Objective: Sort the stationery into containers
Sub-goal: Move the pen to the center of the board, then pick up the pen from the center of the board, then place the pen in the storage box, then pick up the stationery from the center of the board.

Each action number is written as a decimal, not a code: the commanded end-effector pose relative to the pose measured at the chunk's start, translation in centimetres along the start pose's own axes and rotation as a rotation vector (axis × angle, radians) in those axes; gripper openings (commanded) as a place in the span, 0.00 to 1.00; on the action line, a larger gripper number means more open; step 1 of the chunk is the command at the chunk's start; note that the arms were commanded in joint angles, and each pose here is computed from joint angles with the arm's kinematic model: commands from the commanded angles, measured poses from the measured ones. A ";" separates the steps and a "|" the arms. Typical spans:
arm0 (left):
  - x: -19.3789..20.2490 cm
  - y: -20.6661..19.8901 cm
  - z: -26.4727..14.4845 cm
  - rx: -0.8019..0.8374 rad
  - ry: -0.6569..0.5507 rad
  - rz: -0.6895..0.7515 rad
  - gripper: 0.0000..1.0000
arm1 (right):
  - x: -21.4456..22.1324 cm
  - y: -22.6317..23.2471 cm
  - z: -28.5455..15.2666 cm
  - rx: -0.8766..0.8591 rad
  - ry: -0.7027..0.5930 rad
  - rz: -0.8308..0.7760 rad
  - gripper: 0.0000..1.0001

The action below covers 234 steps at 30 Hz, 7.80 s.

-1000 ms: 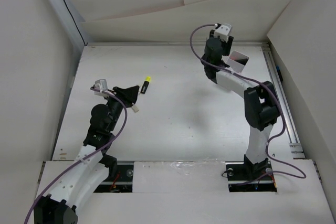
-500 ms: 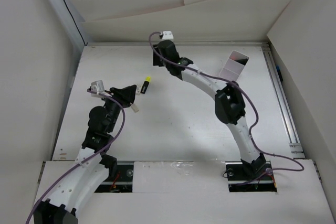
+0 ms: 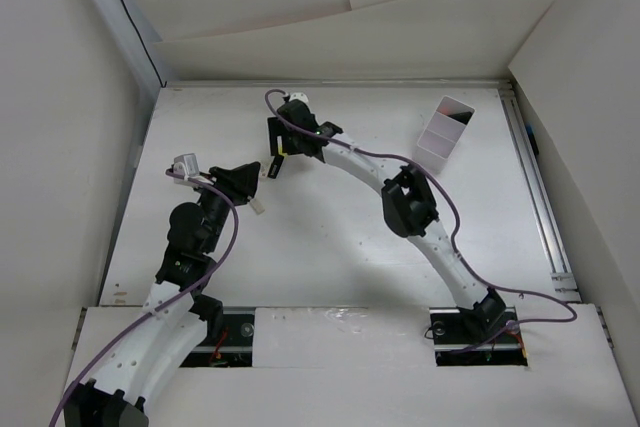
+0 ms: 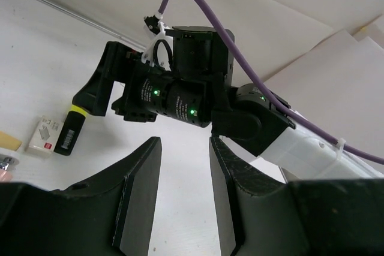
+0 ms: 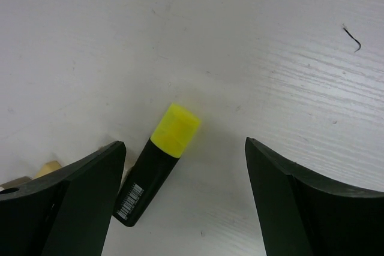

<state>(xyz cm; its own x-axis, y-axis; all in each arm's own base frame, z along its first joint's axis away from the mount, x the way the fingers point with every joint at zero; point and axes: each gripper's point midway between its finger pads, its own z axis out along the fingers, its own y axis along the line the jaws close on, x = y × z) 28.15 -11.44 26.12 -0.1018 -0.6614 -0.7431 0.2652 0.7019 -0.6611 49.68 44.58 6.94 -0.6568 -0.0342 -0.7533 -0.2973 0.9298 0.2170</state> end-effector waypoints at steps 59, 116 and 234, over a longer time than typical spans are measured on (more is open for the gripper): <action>-1.0 -1.7 0.1 0.066 -0.021 0.003 0.34 | 5.9 -7.3 -10.0 0.091 0.142 0.130 0.67; -0.7 -1.9 0.1 0.082 -0.007 -0.006 0.34 | -8.2 -22.2 -16.3 0.240 -0.190 0.288 0.10; 12.9 15.4 0.9 -0.715 0.488 0.135 0.41 | 3.5 -8.8 -28.4 -0.102 -0.221 0.177 0.79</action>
<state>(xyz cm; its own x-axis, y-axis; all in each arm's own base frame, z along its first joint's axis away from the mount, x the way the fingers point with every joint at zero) 30.40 -9.42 4.47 -0.6077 -0.4637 -0.6447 -0.3325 0.8858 -0.3237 29.91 25.00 19.42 -0.5548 0.1874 -0.8106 -0.2373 0.8982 0.3700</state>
